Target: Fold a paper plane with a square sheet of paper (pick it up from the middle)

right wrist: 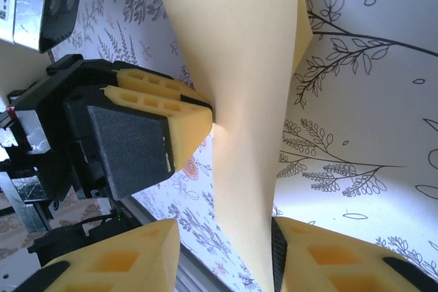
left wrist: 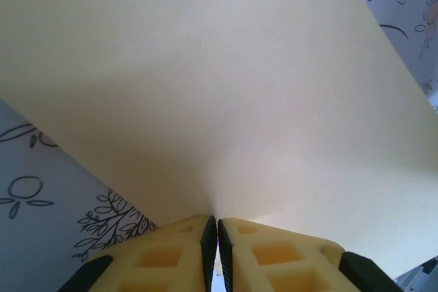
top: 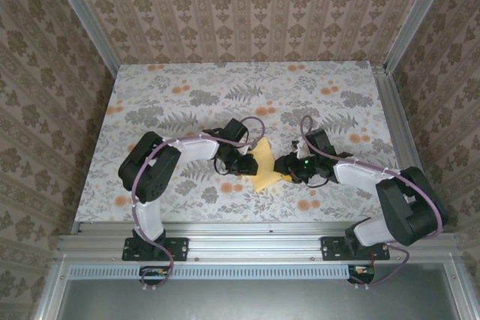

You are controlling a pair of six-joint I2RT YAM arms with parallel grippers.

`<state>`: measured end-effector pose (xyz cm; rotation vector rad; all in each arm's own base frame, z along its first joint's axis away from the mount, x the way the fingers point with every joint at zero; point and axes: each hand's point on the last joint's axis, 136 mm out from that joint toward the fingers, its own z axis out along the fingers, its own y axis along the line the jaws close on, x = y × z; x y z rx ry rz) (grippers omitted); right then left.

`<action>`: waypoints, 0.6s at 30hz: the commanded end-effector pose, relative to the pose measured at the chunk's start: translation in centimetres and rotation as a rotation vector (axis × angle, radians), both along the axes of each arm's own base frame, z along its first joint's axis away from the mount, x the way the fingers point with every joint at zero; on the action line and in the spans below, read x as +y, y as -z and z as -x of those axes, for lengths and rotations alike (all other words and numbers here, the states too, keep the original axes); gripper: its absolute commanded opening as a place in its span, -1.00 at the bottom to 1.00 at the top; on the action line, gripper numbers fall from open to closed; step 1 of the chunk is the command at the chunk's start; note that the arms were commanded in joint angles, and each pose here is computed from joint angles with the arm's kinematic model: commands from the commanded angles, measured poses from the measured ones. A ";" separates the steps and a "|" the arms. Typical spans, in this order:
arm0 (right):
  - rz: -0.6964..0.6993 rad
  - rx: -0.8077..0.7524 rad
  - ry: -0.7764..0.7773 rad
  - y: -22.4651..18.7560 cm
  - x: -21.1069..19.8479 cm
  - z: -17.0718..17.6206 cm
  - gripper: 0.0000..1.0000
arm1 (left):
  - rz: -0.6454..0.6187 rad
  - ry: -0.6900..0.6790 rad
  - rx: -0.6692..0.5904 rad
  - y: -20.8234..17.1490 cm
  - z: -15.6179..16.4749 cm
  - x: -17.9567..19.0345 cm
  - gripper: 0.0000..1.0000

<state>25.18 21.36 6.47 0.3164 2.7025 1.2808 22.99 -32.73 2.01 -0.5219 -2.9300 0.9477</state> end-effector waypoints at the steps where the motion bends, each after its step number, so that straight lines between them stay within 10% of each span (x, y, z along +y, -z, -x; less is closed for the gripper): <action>1: -0.006 0.036 -0.027 0.3 0.1 0.7 -0.32 | -0.084 0.004 0.036 2.4 0.6 1.6 -0.57; 18: 0.056 0.103 -0.050 2.5 0.0 0.8 -0.82 | -0.062 0.006 0.029 1.6 0.2 1.0 -0.57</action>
